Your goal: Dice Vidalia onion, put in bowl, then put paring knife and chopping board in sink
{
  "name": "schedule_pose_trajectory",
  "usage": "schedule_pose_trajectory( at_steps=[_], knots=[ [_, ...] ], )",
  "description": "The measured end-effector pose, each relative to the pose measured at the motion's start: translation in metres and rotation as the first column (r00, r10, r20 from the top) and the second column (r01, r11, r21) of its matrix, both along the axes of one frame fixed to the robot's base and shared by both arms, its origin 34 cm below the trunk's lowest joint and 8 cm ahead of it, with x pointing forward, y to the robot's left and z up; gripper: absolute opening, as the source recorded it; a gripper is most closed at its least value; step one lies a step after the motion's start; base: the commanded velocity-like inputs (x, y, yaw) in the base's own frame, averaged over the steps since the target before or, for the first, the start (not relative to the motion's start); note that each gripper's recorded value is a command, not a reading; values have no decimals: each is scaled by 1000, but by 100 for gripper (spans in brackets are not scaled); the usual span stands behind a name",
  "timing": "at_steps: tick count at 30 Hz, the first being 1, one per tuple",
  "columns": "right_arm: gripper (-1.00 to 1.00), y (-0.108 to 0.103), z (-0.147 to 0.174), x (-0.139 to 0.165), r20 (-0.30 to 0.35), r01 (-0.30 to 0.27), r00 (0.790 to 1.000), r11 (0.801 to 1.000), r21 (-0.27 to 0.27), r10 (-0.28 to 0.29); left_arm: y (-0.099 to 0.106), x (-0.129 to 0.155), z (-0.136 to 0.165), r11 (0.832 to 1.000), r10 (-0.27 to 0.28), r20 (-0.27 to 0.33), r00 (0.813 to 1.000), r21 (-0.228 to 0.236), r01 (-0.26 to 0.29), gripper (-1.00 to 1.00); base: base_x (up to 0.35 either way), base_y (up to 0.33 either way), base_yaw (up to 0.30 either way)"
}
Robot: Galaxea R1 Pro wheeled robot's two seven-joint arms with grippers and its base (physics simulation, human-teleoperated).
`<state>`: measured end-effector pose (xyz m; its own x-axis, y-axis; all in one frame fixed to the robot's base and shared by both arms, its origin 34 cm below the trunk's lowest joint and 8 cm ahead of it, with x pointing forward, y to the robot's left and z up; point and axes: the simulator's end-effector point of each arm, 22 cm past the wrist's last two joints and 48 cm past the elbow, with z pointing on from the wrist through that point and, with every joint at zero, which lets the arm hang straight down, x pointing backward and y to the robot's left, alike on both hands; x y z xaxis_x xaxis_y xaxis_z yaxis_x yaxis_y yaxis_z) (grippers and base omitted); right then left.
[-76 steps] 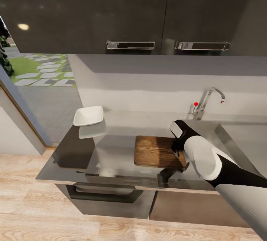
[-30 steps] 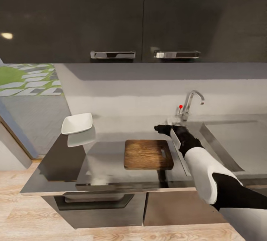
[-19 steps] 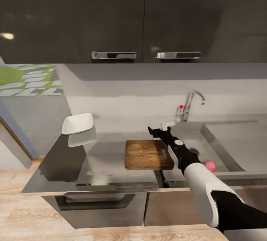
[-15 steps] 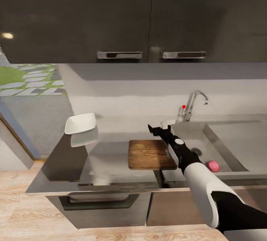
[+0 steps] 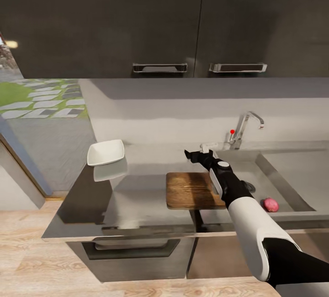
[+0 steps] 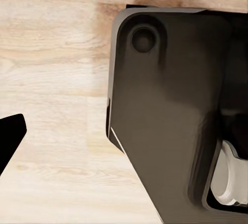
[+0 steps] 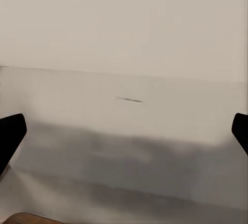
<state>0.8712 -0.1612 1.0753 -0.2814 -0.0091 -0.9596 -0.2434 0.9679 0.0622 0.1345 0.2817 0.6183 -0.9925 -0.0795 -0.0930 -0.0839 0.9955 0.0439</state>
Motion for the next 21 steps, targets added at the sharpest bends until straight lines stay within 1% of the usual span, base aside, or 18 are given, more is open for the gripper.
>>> schedule_pose_trajectory(
  at_steps=[4, 8, 9, 11, 12, 13, 14, 16, 17, 18, 19, 20, 21],
  knots=[
    [100, 0, 5, 0, 6, 0, 1000, 1000, 0, 0, 1, 2, 0, 1000, 1, 6, 1000, 1, -1, 100, 0, 2, 0],
    [100, -2, 23, 2, 39, 4, 999, 1000, -1, -4, 1, 5, 0, 1000, 1, 12, 1000, 1, -1, 100, 0, 0, 0],
    [100, -2, 26, 2, 39, 5, 999, 1000, -1, -5, 1, 5, 0, 1000, 1, 14, 1000, 1, -1, 100, 0, 0, 0],
    [100, -4, 25, 0, -2, 9, 1000, 1000, -1, -9, 1, 6, 1, 1000, 1, 17, 1000, 1, -1, 100, 0, 0, 0],
    [100, -6, 23, -2, -36, 12, 999, 1000, -1, -12, 1, 7, 1, 1000, 1, 18, 1000, 1, -1, 100, 0, 0, 0],
    [100, -6, 23, -4, -55, 14, 998, 1000, -1, -14, 1, 8, 1, 1000, 1, 20, 1000, 1, -1, 100, 0, 0, 0],
    [100, -8, 21, -6, -92, 17, 996, 1000, -2, -17, 1, 8, 1, 1000, 0, 22, 1000, 0, 0, 100, 0, 0, 0],
    [100, -9, 18, -9, -127, 19, 992, 1000, -2, -19, 2, 11, 1, 1000, -1, 28, 1000, 3, 1, 100, 0, 0, 0],
    [100, -10, 14, -13, -172, 22, 985, 1000, -3, -22, 18, 25, 3, 1000, -7, 59, 998, 24, 5, 100, 0, 0, 0],
    [100, -10, 13, -14, -179, 23, 984, 1000, -3, -23, 27, 31, 4, 999, -10, 72, 997, 36, 8, 100, 0, 0, 0],
    [100, -10, 12, -15, -189, 23, 982, 1000, -3, -23, 48, 42, 7, 998, -16, 95, 995, 63, 10, 100, 0, 0, 0],
    [100, -11, 11, -16, -198, 24, 980, 1000, -4, -24, 89, 60, 15, 994, -10, 131, 991, 113, -5, 100, 0, 0, 0],
    [100, -11, 11, -16, -201, 24, 979, 1000, -4, -24, 117, 68, 21, 989, 0, 148, 989, 146, -21, 100, 0, 0, 0]
  ],
)
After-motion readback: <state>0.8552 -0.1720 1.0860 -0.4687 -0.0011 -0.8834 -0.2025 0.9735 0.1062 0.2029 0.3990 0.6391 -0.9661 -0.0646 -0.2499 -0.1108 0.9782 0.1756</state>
